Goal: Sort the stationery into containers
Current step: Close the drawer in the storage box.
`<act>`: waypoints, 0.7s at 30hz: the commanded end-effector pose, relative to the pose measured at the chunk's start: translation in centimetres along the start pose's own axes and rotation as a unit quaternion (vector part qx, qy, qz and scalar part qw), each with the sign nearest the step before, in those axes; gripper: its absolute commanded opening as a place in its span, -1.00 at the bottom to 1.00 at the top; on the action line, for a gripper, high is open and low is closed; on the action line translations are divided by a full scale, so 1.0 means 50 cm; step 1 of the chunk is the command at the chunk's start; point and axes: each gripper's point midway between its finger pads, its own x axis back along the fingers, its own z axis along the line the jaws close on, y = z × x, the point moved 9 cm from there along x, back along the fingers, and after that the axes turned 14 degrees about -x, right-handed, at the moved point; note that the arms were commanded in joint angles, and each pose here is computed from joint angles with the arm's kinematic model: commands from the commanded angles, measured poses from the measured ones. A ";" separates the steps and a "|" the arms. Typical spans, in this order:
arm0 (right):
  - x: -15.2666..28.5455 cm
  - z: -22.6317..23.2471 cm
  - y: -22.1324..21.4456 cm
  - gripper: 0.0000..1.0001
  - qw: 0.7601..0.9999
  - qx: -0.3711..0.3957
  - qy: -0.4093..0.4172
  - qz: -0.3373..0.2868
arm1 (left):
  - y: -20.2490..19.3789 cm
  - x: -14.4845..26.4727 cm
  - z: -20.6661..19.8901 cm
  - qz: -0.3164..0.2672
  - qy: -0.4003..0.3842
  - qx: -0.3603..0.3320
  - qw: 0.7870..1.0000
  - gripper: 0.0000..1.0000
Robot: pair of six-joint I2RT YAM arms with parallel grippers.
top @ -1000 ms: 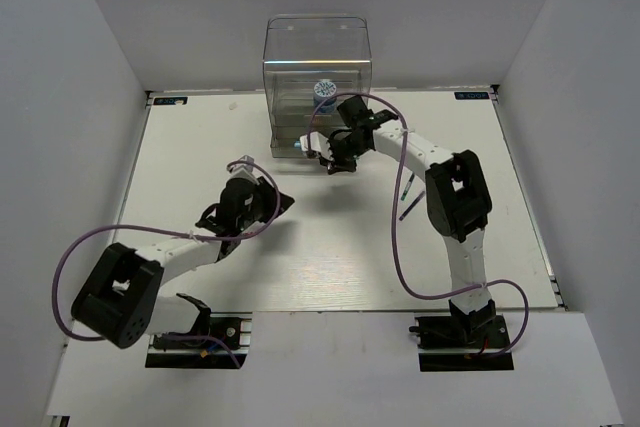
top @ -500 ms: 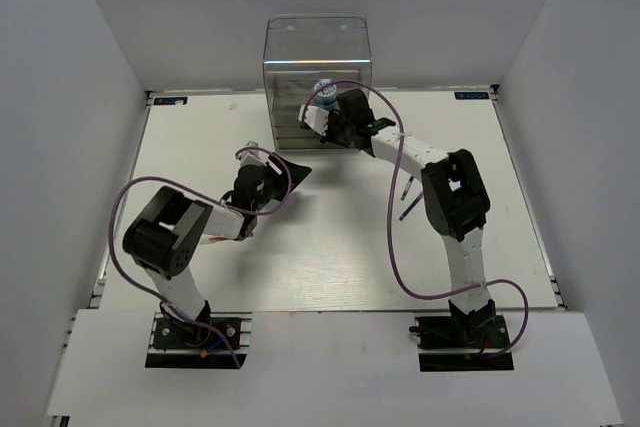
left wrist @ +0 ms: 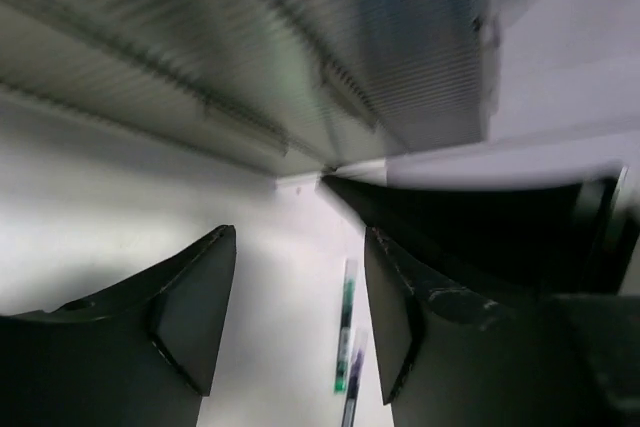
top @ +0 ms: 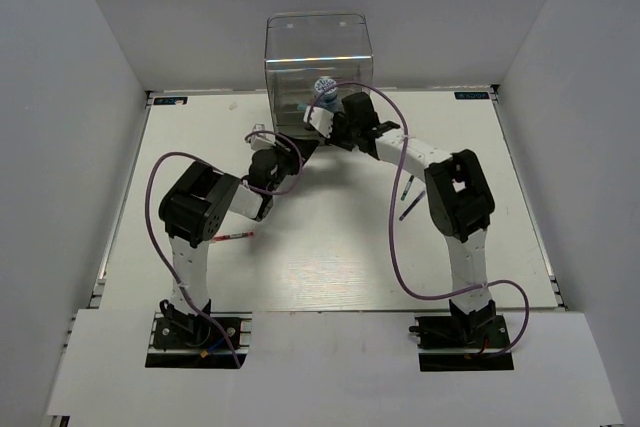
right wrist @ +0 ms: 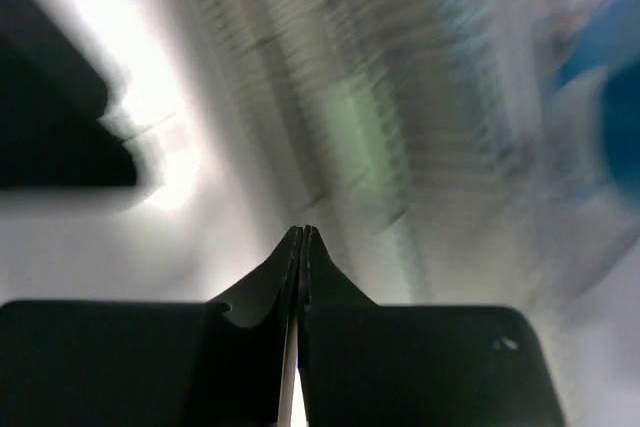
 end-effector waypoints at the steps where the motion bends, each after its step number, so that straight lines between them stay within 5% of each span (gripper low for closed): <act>1: 0.081 0.003 0.036 -1.00 0.998 -0.012 0.031 -0.057 | 0.036 -0.037 -0.032 -0.042 -0.022 0.001 0.999 0.27; 3: 0.115 0.033 0.018 -0.93 0.997 -0.027 0.046 -0.056 | 0.032 -0.054 -0.022 -0.044 -0.014 0.002 0.999 0.17; 4: 0.126 0.030 0.009 -0.56 0.997 -0.044 0.039 -0.056 | 0.030 -0.060 -0.017 -0.048 -0.009 0.002 0.999 0.07; 7: 0.172 0.053 -0.022 -0.35 0.995 -0.072 0.040 -0.051 | 0.023 -0.081 -0.008 -0.047 -0.009 0.008 0.999 -0.05; 21: 0.310 0.078 -0.137 -0.33 0.987 -0.156 -0.004 -0.030 | 0.017 -0.146 0.014 -0.039 0.044 0.016 0.998 -0.09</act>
